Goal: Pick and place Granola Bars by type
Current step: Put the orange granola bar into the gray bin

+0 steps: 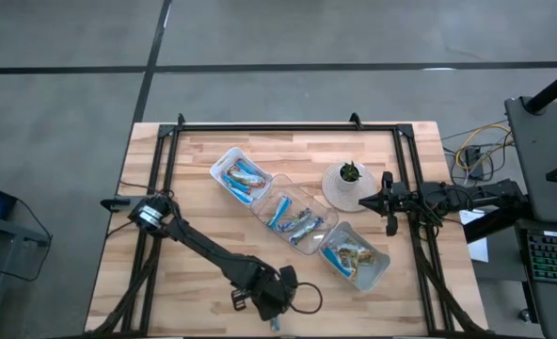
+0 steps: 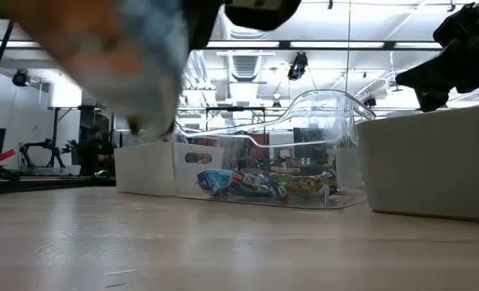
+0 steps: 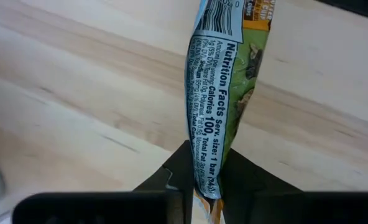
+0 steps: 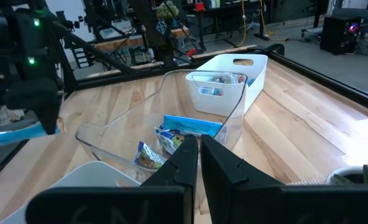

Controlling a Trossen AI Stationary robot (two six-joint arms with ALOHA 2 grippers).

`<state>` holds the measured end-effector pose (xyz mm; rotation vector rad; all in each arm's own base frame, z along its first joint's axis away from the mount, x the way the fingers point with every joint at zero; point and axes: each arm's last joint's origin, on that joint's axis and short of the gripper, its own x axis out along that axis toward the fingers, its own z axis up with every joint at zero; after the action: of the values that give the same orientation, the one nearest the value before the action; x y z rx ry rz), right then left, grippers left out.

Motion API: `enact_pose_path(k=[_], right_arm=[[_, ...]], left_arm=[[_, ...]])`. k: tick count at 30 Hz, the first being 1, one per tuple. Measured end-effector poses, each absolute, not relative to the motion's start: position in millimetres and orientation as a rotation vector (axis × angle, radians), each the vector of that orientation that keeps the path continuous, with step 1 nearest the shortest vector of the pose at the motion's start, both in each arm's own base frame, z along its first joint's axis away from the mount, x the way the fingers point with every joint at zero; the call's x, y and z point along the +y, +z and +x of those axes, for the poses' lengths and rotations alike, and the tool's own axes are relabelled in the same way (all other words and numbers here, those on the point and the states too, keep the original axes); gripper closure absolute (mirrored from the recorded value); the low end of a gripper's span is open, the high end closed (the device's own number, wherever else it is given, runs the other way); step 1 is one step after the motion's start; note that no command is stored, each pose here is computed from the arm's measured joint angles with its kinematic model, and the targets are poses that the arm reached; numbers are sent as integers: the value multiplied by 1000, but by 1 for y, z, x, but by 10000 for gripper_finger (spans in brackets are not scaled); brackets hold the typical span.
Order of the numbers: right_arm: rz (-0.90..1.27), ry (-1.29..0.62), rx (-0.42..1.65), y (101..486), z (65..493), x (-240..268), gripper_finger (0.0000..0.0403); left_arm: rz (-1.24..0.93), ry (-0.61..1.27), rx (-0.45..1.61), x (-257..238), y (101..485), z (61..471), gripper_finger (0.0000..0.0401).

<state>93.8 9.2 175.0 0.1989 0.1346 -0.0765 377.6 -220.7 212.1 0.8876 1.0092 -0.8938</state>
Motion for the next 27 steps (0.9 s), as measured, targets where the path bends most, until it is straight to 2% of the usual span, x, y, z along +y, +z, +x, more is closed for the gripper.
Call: enact_pose_path(k=[8,20,27], right_arm=[[199,-76,135,175,94,9,390],[199,-76,135,175,94,9,390],[199,-77,134,175,94,9,390]], left_arm=[[855,-841,967,-207,231,393,364],[701,-621,851,-150,288,432,364],[587,-534,811,-126,310,442,364]])
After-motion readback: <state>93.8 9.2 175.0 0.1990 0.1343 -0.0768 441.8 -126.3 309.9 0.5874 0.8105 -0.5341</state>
